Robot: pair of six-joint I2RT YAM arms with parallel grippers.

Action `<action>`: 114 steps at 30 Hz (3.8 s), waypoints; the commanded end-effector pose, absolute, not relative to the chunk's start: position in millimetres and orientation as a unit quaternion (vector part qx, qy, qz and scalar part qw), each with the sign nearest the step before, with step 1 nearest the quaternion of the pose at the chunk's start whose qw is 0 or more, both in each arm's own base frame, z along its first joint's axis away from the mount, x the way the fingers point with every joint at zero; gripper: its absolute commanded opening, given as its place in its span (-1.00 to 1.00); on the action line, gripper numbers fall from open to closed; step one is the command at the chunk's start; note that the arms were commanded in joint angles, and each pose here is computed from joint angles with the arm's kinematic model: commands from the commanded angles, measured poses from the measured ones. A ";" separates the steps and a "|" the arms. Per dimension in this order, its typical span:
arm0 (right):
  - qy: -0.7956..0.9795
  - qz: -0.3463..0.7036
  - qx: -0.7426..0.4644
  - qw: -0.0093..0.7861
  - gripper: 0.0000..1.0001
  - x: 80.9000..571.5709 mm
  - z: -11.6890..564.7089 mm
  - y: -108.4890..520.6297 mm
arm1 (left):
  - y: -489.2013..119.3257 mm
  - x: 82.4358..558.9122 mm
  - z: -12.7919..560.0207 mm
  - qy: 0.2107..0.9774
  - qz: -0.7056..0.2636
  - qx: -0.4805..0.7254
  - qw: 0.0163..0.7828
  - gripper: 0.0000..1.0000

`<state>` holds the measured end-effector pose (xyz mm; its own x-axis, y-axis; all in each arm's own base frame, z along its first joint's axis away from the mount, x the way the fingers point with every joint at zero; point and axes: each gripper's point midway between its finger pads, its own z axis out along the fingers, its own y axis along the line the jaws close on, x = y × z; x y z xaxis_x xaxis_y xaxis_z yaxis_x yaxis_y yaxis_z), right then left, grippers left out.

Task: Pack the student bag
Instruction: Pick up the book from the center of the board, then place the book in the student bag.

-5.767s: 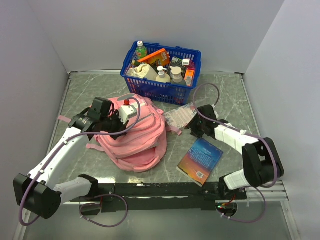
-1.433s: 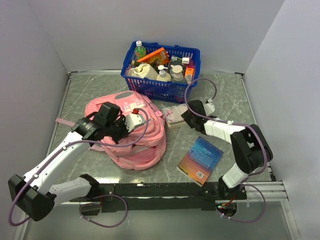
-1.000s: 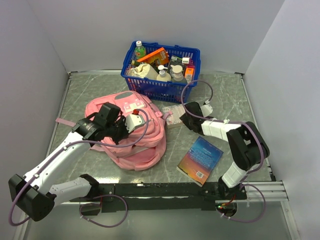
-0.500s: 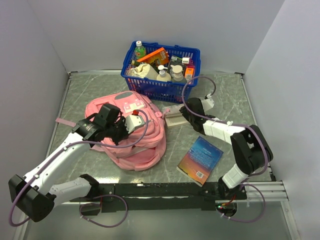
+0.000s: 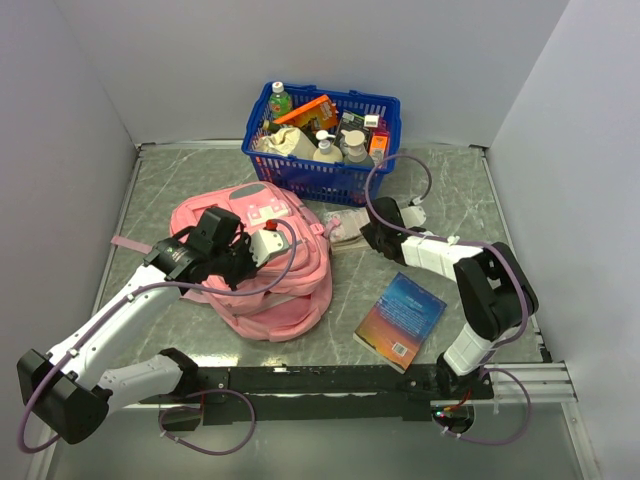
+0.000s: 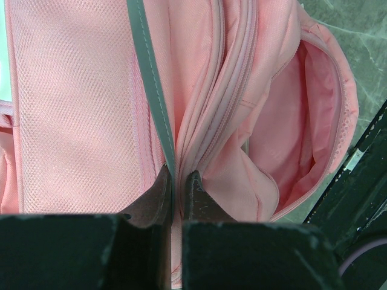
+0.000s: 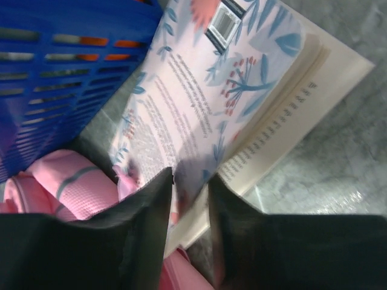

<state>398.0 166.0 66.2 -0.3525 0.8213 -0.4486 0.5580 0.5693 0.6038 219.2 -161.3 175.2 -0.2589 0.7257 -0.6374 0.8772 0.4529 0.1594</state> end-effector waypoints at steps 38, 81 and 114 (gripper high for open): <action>0.762 0.404 0.254 0.437 -1.00 224.0 330.4 149.7 | -146.7 331.5 280.7 0.764 -0.148 0.330 0.535 -0.98; 0.644 0.588 0.288 0.397 -1.00 281.9 308.1 285.1 | -168.1 276.8 263.3 0.740 -0.236 0.408 0.480 -0.98; 0.892 0.315 0.089 0.312 -0.88 212.7 171.6 248.0 | -168.4 292.3 268.1 0.748 -0.227 0.401 0.478 -0.98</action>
<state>203.3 283.6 219.6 -0.8015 0.4078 -0.4374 -0.1056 0.6235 0.7747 245.9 -165.1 207.6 -0.4555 0.4201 -0.7849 0.8092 0.5628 -0.1684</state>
